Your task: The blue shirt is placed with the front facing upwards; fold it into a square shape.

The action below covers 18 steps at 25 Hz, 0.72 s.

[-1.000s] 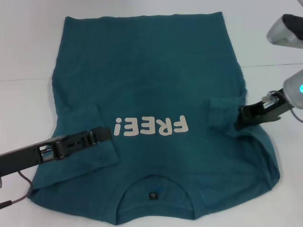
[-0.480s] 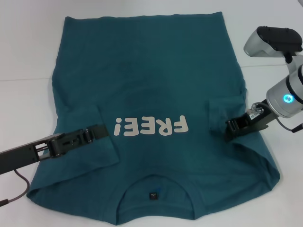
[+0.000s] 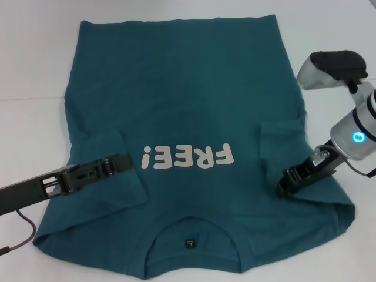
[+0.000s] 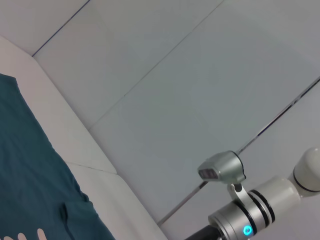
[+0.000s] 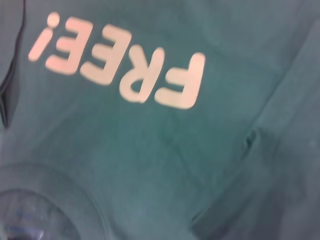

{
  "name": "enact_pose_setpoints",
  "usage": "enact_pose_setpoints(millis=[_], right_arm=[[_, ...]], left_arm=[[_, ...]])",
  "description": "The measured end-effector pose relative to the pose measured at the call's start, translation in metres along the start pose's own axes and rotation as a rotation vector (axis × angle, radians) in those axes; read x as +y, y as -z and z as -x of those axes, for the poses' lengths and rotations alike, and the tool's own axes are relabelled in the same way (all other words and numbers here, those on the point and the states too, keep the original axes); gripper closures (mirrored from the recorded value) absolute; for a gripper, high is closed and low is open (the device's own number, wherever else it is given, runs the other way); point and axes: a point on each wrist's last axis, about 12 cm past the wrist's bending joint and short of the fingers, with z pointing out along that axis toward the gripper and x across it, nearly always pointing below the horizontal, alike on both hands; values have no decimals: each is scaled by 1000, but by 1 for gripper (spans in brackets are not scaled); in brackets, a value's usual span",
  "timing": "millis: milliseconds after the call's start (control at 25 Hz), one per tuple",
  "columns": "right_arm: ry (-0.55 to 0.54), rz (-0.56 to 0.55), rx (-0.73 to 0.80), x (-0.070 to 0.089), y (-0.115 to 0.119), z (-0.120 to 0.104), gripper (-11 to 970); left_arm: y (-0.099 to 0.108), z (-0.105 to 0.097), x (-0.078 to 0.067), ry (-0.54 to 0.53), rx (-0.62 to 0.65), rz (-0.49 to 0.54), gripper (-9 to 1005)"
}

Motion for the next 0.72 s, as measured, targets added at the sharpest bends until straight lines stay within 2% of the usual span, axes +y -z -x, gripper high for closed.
enact_pose_setpoints(millis=[200, 360, 520, 720], right_arm=[[23, -1, 8, 2, 3, 0, 578], [1, 12, -65, -4, 16, 3, 402], [-41, 107, -175, -15, 30, 1, 406], [-72, 321, -338, -30, 45, -13, 410]], left_arm=[[0, 0, 0, 0, -3, 0, 337], [1, 1, 0, 6, -4, -1, 337], [2, 1, 0, 8, -3, 1, 338], [8, 5, 2, 66, -8, 18, 338]])
